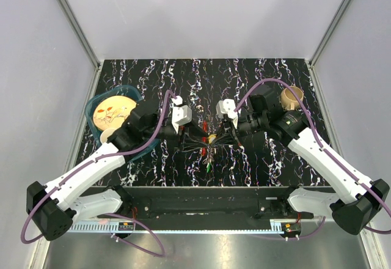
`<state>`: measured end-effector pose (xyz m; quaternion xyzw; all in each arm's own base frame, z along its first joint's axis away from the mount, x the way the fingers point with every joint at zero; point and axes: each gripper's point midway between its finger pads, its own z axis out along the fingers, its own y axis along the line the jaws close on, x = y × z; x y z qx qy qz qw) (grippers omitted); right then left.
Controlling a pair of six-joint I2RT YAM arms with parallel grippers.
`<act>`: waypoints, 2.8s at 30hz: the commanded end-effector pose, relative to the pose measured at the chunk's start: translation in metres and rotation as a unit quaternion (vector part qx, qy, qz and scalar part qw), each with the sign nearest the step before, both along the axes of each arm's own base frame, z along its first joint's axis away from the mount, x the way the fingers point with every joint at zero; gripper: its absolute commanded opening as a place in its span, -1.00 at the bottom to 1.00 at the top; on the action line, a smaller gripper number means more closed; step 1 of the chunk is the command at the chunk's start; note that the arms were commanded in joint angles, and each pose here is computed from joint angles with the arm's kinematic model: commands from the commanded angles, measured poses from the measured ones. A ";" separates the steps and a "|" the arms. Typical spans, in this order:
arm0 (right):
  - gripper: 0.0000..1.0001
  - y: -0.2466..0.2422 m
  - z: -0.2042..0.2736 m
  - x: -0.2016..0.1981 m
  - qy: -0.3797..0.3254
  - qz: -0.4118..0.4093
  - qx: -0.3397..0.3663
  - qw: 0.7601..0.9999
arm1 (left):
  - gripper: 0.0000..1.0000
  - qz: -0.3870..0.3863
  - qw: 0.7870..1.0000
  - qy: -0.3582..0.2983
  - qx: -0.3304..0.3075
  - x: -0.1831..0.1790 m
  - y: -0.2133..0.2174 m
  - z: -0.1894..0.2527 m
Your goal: Remove the keys from the keyring
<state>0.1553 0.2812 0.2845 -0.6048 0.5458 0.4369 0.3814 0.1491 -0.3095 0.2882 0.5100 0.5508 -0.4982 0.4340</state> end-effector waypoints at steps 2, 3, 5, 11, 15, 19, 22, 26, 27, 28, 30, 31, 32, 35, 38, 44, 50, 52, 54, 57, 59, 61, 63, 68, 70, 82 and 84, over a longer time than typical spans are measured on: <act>-1.00 0.004 0.017 0.002 -0.022 -0.003 0.025 0.999 | -0.17 0.031 0.996 -0.067 -0.043 0.009 0.001 0.035; -1.00 0.004 0.017 0.003 -0.020 -0.005 0.024 1.000 | -0.17 0.032 0.996 -0.067 -0.043 0.010 0.001 0.035; -1.00 0.004 0.018 0.003 -0.020 -0.005 0.025 0.999 | -0.19 0.036 0.996 -0.068 -0.043 0.011 0.001 0.034; -1.00 0.004 0.017 0.005 -0.017 -0.014 0.022 0.999 | -0.21 0.039 0.996 -0.066 -0.042 0.013 -0.001 0.033; -1.00 0.004 0.018 0.005 -0.013 -0.016 0.023 1.000 | -0.25 0.043 0.996 -0.067 -0.042 0.013 -0.002 0.033; -1.00 0.005 0.018 0.006 -0.010 -0.018 0.023 1.000 | -0.28 0.054 0.995 -0.073 -0.041 0.017 -0.001 0.033; -1.00 0.006 0.018 0.007 -0.007 -0.019 0.022 1.000 | -0.29 0.058 0.995 -0.076 -0.042 0.017 -0.001 0.034; -1.00 0.006 0.016 0.010 -0.002 -0.026 0.018 0.999 | -0.29 0.056 0.995 -0.074 -0.041 0.016 -0.003 0.033; -1.00 0.006 0.017 0.009 -0.002 -0.026 0.019 0.999 | -0.29 0.056 0.995 -0.074 -0.040 0.016 -0.003 0.032; -1.00 0.007 0.017 0.010 -0.001 -0.026 0.018 0.999 | -0.30 0.059 0.995 -0.074 -0.039 0.016 -0.003 0.031; -1.00 0.007 0.017 0.009 0.002 -0.027 0.018 0.999 | -0.31 0.063 0.995 -0.073 -0.037 0.017 -0.003 0.029; -1.00 0.007 0.017 0.009 0.003 -0.028 0.018 0.999 | -0.31 0.067 0.994 -0.075 -0.038 0.018 -0.003 0.029; -1.00 0.007 0.017 0.010 0.004 -0.028 0.018 0.999 | -0.33 0.069 0.994 -0.075 -0.037 0.019 -0.003 0.029; -1.00 0.007 0.017 0.010 0.008 -0.030 0.018 0.999 | -0.34 0.074 0.993 -0.079 -0.038 0.019 -0.004 0.032; -1.00 0.008 0.016 0.011 0.011 -0.034 0.016 0.999 | -0.35 0.078 0.993 -0.083 -0.039 0.020 -0.006 0.034; -1.00 0.008 0.017 0.012 0.014 -0.039 0.015 0.999 | -0.36 0.072 0.994 -0.080 -0.035 0.017 -0.010 0.030; -1.00 0.009 0.014 0.013 0.023 -0.042 0.012 0.999 | -0.47 0.079 0.993 -0.088 -0.030 0.018 -0.011 0.027; -1.00 0.009 0.014 0.013 0.025 -0.041 0.012 0.999 | -0.71 0.085 0.992 -0.089 -0.026 0.020 -0.011 0.027; -1.00 0.009 0.014 0.013 0.027 -0.043 0.011 0.999 | -1.00 0.086 0.992 -0.089 -0.022 0.021 -0.011 0.027; -1.00 0.006 0.017 0.019 0.021 -0.072 0.007 0.997 | -1.00 0.093 0.992 -0.087 -0.007 0.022 -0.008 0.022; -1.00 -0.001 0.016 0.026 0.010 -0.106 -0.004 0.994 | -1.00 0.098 0.991 -0.086 0.004 0.022 -0.004 0.017; -1.00 -0.008 0.015 0.027 0.004 -0.124 -0.012 0.992 | -1.00 0.110 0.990 -0.091 0.010 0.024 0.000 0.014; -1.00 -0.013 0.014 0.028 -0.001 -0.136 -0.016 0.991 | -1.00 0.120 0.988 -0.096 0.010 0.025 0.004 0.012; -1.00 -0.013 0.018 0.024 0.003 -0.136 -0.012 0.991 | -1.00 0.136 0.986 -0.097 0.000 0.026 0.008 0.016; -1.00 -0.013 0.019 0.024 0.003 -0.137 -0.009 0.990 | -1.00 0.132 0.987 -0.096 0.000 0.026 0.007 0.017; -1.00 -0.003 0.032 0.033 0.029 -0.153 0.007 0.988 | -1.00 0.125 0.987 -0.105 0.009 0.027 0.004 0.014; -1.00 -0.002 0.031 0.035 0.036 -0.154 0.003 0.987 | -1.00 0.122 0.987 -0.102 0.021 0.028 0.002 0.009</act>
